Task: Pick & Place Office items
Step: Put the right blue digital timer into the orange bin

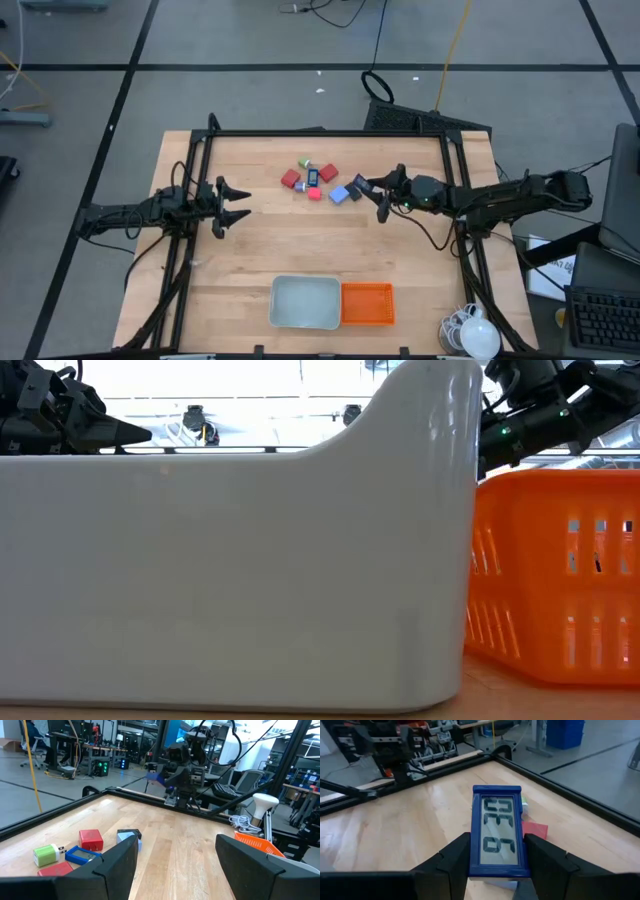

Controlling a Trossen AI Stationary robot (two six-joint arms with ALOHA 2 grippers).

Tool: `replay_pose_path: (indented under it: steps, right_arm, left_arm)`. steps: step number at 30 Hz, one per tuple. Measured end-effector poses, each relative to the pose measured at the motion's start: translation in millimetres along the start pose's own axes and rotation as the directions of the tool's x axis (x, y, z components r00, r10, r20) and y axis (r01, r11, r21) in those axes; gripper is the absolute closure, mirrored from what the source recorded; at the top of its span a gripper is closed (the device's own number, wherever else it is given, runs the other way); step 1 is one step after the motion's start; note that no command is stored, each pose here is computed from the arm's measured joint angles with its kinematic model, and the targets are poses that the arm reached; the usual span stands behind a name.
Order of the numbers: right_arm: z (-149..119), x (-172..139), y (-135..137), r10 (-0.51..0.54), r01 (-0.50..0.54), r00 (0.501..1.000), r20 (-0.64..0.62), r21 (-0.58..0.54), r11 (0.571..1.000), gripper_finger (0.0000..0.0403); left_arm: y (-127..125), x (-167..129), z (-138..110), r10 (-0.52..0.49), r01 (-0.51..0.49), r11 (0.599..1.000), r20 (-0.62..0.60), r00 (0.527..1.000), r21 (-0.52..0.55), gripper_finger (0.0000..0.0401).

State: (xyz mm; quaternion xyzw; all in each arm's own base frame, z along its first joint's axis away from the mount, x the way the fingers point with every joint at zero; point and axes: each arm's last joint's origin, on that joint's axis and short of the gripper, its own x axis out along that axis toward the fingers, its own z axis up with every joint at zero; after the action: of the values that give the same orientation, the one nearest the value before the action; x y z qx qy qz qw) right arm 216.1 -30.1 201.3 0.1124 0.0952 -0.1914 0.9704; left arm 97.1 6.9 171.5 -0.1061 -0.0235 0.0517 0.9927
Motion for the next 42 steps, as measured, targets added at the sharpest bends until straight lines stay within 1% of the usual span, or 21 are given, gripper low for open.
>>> replay_pose_path:
  steps: [10, 19, 27, 31, 42]
  right_arm:
    - [8.7, -9.9, 6.2, 0.042, -0.042, 0.998, 0.051, 0.000, 0.999, 0.0238]
    - [14.9, -15.5, 6.4, 0.061, -0.062, 0.995, 0.084, 0.006, 0.998, 0.0238]
    - [20.7, -22.1, 9.1, 0.171, -0.173, 0.980, 0.099, 0.014, 0.985, 0.0238]
    - [21.8, -24.0, 10.8, 0.233, -0.236, 0.968, 0.095, 0.023, 0.971, 0.0238]
    - [21.6, -25.2, 14.7, 0.362, -0.364, 0.930, 0.069, 0.017, 0.931, 0.0238]
  left_arm:
    - [0.0, 0.0, 0.0, 0.000, 0.000, 1.000, 0.000, 1.000, 0.000, 0.0130]
    - [0.0, 0.0, 0.0, 0.000, 0.000, 1.000, 0.000, 1.000, 0.000, 0.0130]
    - [0.0, 0.0, 0.0, 0.000, 0.000, 1.000, 0.000, 1.000, 0.000, 0.0130]
    - [0.0, 0.0, 0.0, 0.000, 0.000, 1.000, 0.000, 1.000, 0.000, 0.0130]
    - [0.0, 0.0, 0.0, 0.000, 0.000, 1.000, 0.000, 1.000, 0.000, 0.0130]
